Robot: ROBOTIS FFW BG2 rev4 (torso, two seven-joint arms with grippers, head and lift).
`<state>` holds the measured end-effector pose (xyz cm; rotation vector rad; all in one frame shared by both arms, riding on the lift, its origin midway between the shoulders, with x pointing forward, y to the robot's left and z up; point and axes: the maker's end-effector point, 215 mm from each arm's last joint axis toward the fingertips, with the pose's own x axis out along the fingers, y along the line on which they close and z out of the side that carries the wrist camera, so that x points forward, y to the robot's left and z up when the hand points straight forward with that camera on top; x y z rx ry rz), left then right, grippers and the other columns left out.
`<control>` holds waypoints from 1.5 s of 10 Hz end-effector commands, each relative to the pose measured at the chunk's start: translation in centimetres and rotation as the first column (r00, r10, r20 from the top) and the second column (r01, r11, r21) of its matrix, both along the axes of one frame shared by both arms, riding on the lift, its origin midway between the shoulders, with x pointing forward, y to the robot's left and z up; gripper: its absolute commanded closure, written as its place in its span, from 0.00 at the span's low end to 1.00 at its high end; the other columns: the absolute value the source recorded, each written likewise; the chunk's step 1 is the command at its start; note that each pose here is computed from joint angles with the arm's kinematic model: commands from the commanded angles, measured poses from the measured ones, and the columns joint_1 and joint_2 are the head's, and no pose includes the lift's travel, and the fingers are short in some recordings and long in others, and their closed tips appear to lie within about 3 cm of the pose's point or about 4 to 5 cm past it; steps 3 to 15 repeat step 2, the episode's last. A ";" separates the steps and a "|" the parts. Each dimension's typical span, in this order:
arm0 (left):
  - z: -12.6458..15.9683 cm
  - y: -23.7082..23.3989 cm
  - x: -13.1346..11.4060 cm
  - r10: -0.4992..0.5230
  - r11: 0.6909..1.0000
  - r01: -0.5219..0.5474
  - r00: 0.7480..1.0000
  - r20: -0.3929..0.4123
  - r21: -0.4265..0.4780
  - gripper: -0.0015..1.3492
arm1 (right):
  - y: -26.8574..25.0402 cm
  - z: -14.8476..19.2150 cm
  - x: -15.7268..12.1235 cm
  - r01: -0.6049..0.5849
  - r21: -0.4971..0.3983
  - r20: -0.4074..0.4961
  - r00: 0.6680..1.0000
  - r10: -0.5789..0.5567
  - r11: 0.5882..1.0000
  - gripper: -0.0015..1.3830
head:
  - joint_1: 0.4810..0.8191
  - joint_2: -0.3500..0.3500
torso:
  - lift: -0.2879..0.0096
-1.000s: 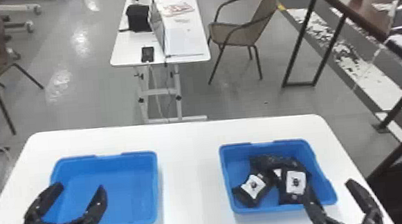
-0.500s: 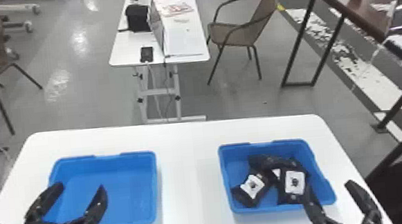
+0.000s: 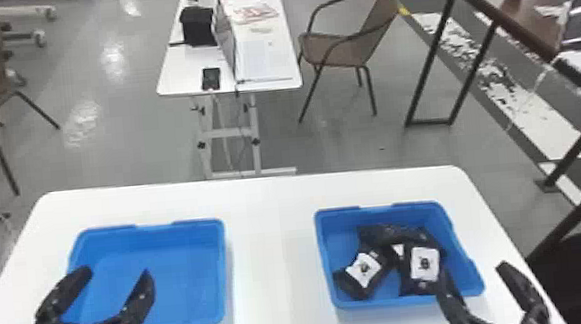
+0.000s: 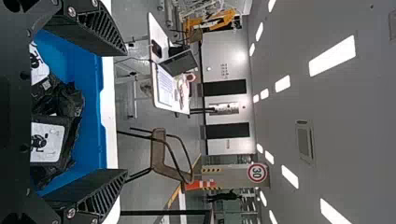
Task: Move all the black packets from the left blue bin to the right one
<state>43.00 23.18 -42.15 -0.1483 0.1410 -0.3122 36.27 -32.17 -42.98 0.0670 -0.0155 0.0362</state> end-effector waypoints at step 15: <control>-0.1 0.0 0.0 -0.002 1.000 0.002 1.000 -0.003 -0.001 0.07 | 0.0 -0.1 0.0 -0.001 0.002 -0.003 1.000 0.001 1.000 0.09 | 0.63 0.32 | 0.97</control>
